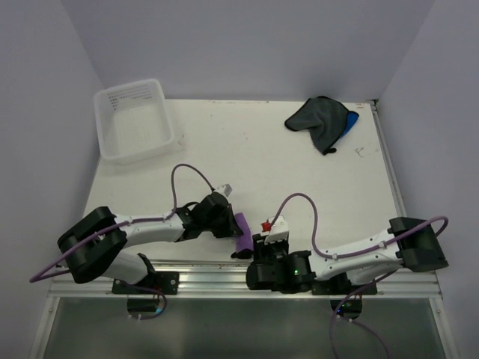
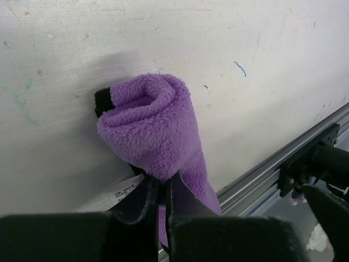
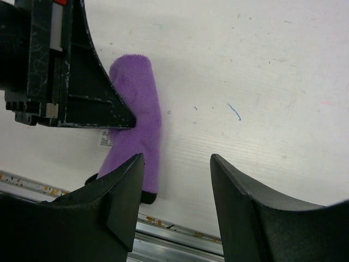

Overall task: Roll the towels
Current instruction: Roll the towel, then place the rolled towel into the container

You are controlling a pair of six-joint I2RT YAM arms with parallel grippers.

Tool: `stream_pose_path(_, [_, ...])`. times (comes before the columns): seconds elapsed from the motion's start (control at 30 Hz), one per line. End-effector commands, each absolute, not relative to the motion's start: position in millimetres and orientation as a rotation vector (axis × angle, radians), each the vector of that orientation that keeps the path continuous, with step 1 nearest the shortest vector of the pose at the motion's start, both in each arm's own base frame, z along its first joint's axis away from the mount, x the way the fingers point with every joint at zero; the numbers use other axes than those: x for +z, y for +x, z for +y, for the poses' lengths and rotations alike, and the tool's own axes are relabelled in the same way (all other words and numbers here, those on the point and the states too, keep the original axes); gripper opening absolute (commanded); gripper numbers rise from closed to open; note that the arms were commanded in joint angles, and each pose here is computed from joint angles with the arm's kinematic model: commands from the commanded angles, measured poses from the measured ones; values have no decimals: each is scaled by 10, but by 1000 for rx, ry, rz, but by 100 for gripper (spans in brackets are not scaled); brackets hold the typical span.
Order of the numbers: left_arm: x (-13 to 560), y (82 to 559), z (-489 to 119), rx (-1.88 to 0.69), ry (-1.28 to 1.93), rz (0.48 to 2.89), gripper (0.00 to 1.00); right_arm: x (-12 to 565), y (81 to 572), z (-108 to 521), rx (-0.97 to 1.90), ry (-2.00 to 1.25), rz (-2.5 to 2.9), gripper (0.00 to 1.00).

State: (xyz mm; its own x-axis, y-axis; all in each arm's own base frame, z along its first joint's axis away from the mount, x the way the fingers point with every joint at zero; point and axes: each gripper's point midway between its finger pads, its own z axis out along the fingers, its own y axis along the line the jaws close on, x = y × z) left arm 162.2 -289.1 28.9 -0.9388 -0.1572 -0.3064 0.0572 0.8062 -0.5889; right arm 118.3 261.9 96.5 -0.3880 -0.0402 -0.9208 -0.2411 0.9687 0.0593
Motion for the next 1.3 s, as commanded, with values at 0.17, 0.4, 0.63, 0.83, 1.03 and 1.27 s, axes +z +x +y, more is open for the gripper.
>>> stream_pose_path(0.17, [-61,1559,-2423,-614,74,2709,0,1290,1262,2370,331,-85,1904,56])
stream_pose_path(0.4, [157,1715,-2461,-686,50,2681,0,1352,1274,2269,365,-63,1898,56])
stream_pose_path(0.63, [319,1935,-2385,-622,94,2670,0,1389,1295,2202,373,-53,1886,56])
stream_pose_path(0.83, [394,2182,-2164,-573,56,2652,0,1441,1314,2140,387,-50,1872,56])
stream_pose_path(1.03, [582,2430,-2065,-513,72,2631,0,1464,1316,2098,397,-51,1868,56])
stream_pose_path(1.27, [801,2697,-1837,-454,54,2593,0,1505,1337,2049,393,-44,1855,56])
